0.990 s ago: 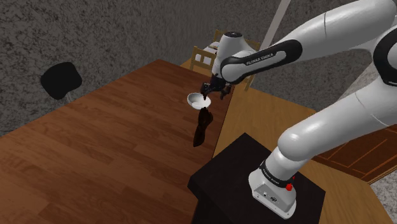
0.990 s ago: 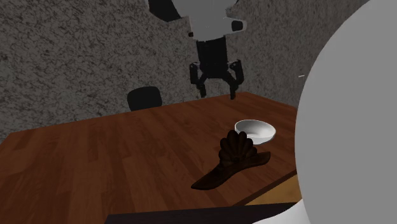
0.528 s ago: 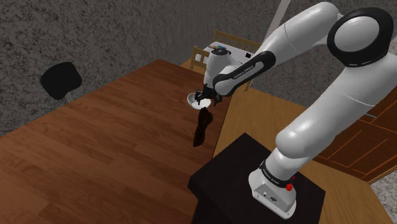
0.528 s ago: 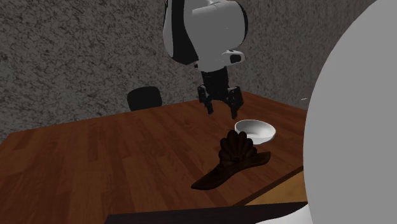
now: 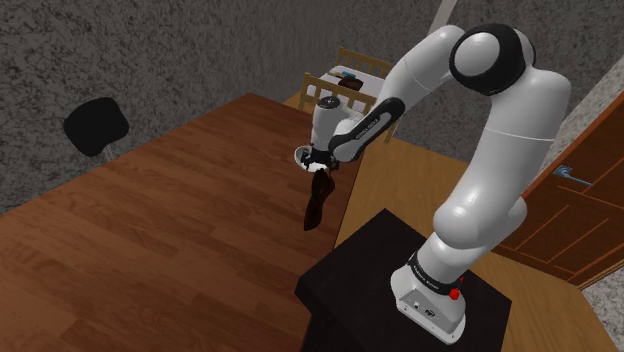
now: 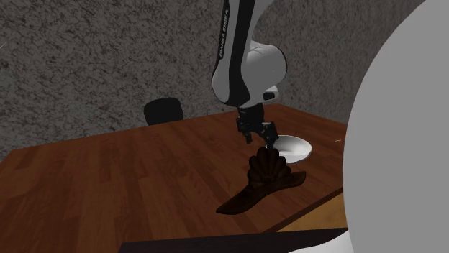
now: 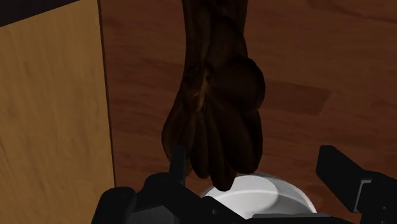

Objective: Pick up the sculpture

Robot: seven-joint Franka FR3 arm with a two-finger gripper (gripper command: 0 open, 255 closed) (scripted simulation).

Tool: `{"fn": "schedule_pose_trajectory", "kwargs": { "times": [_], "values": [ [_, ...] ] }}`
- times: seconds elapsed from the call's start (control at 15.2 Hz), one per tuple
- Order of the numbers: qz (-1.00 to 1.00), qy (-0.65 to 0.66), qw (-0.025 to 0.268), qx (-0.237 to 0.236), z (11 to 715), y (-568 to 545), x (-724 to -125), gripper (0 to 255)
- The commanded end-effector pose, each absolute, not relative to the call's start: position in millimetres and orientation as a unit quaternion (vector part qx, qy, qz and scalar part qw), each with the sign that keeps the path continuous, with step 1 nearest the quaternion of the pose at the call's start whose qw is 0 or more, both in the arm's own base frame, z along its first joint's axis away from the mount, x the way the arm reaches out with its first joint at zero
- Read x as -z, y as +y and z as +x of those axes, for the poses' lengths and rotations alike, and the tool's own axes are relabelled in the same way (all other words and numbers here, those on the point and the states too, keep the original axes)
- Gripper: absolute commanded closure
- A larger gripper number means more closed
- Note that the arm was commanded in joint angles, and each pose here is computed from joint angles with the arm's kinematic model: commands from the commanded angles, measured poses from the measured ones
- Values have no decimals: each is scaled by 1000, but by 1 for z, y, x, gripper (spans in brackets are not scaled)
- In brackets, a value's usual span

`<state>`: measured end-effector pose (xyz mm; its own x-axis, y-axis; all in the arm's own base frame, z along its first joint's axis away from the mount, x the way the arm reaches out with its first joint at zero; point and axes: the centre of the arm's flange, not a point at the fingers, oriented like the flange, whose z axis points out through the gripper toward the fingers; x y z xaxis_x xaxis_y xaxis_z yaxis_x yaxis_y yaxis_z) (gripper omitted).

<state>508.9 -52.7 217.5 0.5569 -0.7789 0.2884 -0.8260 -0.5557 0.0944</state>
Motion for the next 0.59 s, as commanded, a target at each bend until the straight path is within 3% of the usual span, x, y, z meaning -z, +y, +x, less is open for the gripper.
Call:
{"fn": "schedule_pose_trajectory", "kwargs": {
  "times": [0.0,0.53],
  "values": [
    [871,-466,112,-109,513,-56,-205,0],
    [871,-466,112,-109,513,-56,-170,0]
  ]
}}
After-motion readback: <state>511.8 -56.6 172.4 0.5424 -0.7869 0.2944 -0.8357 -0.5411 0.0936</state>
